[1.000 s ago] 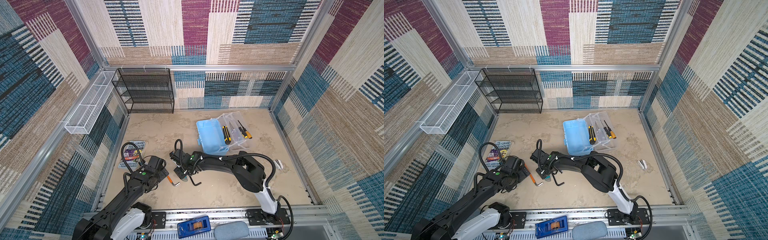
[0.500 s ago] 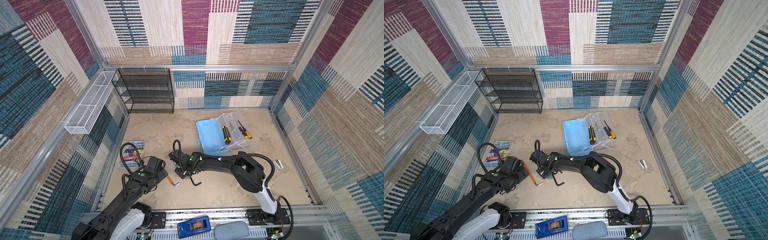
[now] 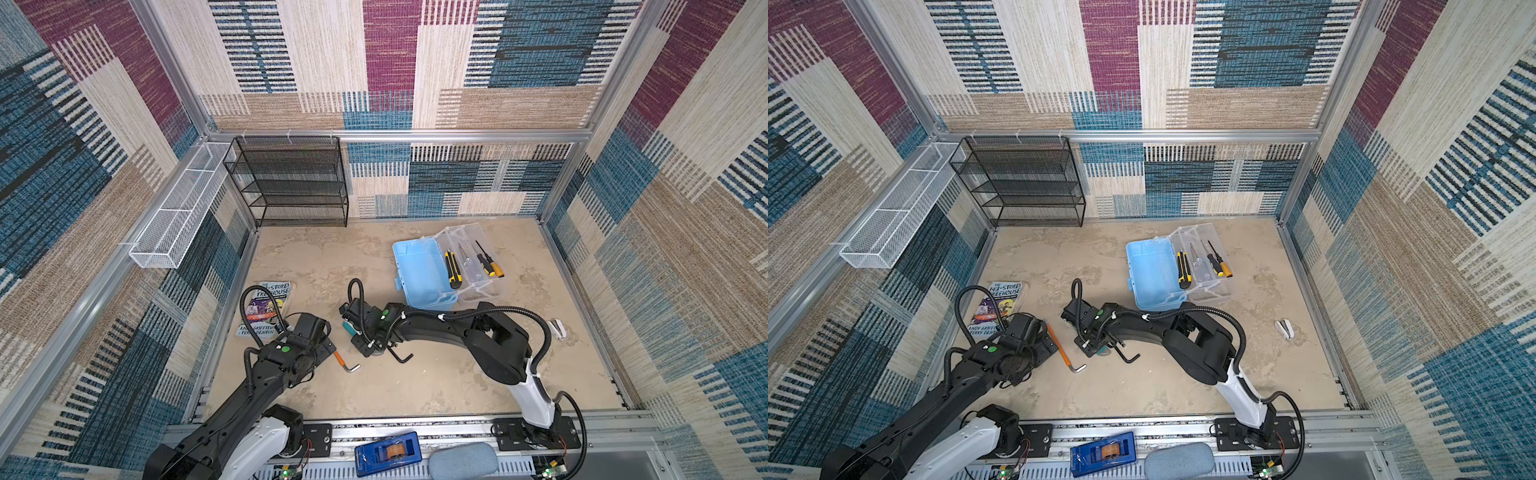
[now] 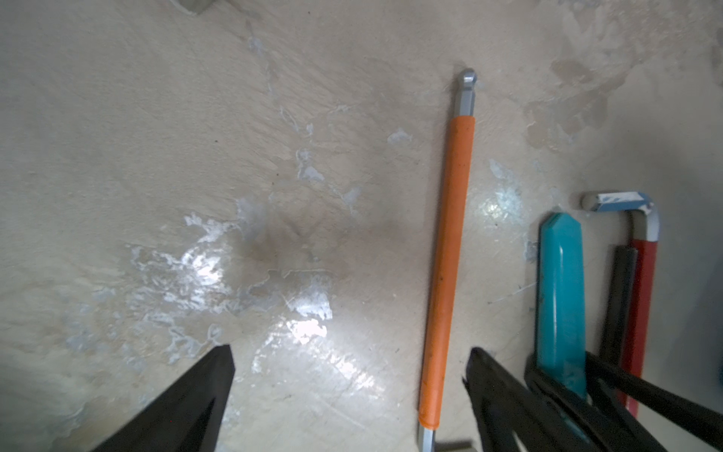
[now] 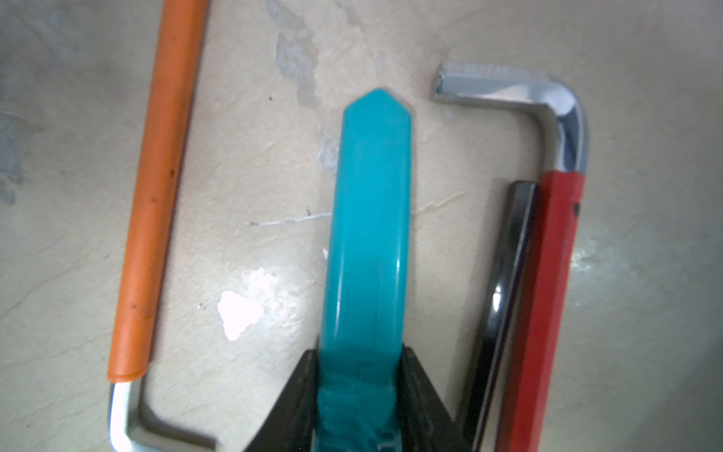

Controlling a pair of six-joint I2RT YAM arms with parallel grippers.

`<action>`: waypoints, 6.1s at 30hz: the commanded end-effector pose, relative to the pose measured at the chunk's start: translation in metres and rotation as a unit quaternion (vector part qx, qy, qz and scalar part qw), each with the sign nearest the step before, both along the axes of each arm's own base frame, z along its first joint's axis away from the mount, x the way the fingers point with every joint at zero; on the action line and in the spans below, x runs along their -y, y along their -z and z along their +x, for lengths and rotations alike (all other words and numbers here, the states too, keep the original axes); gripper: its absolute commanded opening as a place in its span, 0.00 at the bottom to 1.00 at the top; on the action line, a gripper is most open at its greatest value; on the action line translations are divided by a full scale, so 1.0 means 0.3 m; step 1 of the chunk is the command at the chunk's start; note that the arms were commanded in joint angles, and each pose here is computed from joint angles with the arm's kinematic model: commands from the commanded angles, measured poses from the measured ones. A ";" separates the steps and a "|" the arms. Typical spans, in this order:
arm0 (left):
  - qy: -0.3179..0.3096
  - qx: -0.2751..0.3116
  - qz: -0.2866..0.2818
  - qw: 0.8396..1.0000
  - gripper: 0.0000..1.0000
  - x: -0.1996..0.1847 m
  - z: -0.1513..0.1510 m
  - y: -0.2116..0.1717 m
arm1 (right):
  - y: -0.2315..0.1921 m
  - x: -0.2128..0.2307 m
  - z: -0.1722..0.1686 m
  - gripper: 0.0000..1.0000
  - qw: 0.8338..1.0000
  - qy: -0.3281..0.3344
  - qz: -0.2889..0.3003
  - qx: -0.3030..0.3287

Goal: Pack the tool kit
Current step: 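Lift the teal utility knife and carry it over the clear lid tray with right gripper, then lower teal knife into tray, open right gripper while left grasps orange hex key, then lift the orange hex key and carry it over the blue box with left gripper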

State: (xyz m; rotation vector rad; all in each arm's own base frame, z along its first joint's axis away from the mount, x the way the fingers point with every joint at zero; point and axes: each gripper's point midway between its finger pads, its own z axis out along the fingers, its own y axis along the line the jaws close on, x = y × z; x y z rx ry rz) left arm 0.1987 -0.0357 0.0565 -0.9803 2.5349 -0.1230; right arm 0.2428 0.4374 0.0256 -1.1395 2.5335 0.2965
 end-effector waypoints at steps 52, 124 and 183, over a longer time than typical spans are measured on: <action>0.051 -0.011 -0.002 0.999 0.91 0.079 0.073 -0.032 | -0.402 0.813 0.654 0.23 0.956 0.267 0.075 0.097; 0.120 -0.125 -0.001 0.985 0.18 0.208 0.053 0.187 | -0.544 0.902 0.496 0.54 0.931 0.301 0.138 0.154; 0.350 0.019 -0.120 0.929 0.00 1.016 0.748 -0.237 | -0.526 1.071 0.359 0.86 0.904 0.343 0.183 0.179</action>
